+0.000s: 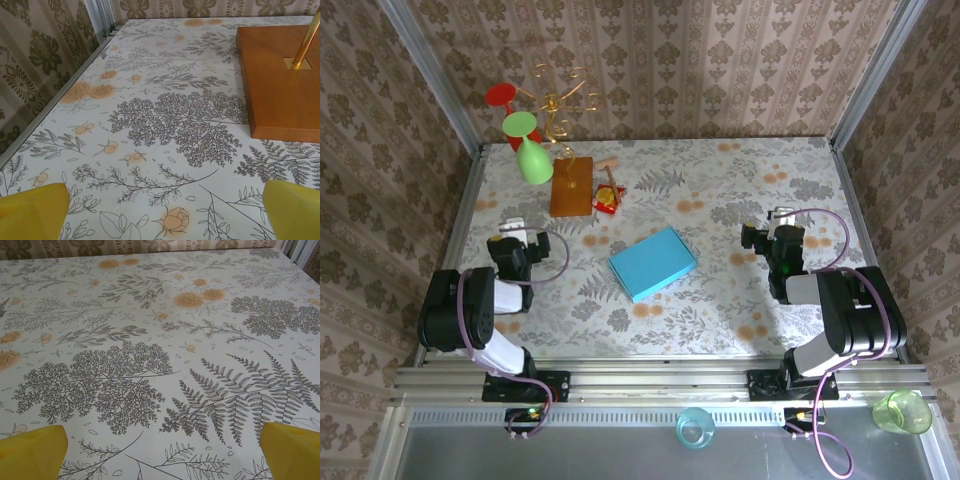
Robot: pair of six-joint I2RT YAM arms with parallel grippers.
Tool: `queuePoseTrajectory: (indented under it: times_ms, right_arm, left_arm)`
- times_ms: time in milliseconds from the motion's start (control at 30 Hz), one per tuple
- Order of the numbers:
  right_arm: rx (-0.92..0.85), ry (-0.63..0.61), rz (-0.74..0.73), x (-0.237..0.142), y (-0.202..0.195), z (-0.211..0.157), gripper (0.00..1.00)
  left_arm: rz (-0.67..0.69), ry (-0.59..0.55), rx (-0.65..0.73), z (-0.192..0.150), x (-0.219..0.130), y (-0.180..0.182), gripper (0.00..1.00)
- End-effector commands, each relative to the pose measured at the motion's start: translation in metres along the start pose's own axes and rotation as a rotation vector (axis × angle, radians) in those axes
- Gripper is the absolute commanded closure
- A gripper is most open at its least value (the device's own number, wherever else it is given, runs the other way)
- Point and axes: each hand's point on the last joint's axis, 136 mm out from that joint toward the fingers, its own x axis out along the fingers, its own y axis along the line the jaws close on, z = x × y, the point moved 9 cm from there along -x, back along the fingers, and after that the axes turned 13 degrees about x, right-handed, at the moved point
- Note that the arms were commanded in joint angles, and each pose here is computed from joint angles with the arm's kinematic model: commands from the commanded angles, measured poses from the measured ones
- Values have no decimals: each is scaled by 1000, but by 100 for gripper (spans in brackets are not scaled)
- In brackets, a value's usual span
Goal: Fold the paper box
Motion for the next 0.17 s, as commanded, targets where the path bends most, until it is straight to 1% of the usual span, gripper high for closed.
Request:
queuePoseTrajectory:
  times_ms: [0, 133]
  right_arm:
    - [-1, -48, 13, 4, 6, 11, 0]
    - [-4, -57, 13, 2, 5, 11, 0]
  left_arm:
    - [18, -50, 17, 14, 2, 1, 0]
    - [7, -29, 33, 16, 6, -1, 0]
